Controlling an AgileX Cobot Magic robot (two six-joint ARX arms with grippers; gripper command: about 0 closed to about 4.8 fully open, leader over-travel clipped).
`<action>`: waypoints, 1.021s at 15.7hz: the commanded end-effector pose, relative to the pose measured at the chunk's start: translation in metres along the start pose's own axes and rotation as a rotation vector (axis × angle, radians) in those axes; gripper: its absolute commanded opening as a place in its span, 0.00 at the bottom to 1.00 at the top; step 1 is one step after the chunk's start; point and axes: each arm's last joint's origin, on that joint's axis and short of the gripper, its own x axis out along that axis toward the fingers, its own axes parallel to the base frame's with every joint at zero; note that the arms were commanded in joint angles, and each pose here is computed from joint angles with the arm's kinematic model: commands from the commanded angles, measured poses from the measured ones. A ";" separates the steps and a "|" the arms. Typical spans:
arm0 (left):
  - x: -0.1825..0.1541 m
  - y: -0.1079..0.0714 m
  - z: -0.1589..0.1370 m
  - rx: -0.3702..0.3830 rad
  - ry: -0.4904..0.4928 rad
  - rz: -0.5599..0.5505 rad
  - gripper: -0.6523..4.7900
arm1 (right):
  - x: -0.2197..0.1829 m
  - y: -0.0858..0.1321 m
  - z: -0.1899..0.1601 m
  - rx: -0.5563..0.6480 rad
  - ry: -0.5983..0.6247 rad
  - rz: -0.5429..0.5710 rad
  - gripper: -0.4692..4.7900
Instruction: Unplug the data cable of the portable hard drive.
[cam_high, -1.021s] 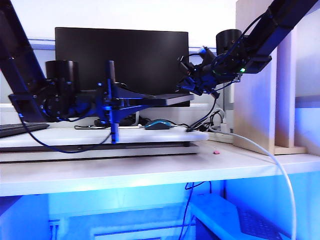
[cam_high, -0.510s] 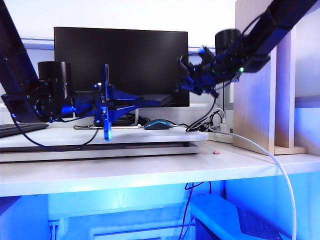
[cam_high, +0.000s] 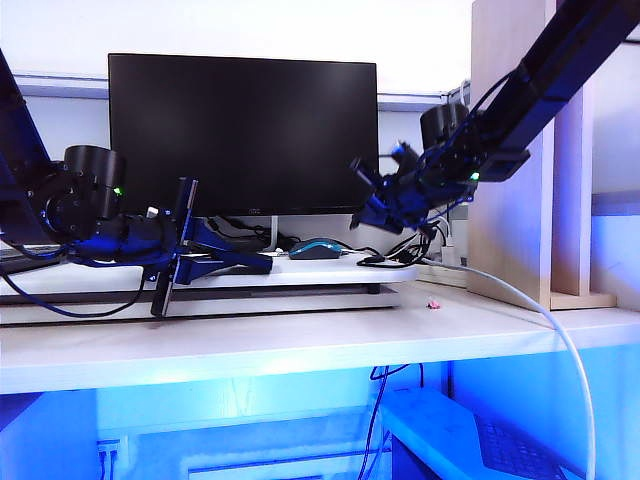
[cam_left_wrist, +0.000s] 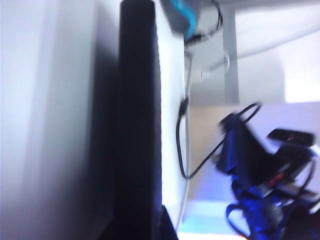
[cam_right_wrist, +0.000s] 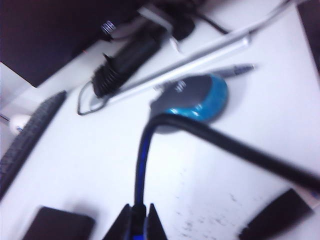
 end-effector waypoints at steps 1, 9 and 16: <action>-0.007 -0.001 0.013 -0.003 -0.110 0.019 0.11 | 0.002 -0.003 -0.003 0.036 0.004 -0.048 0.10; -0.025 0.006 0.033 -0.041 -0.150 0.023 0.72 | 0.003 -0.001 -0.004 0.108 0.013 -0.038 0.63; -0.029 0.006 0.037 -0.157 -0.103 -0.001 1.00 | 0.003 0.003 0.000 0.120 0.019 -0.005 0.79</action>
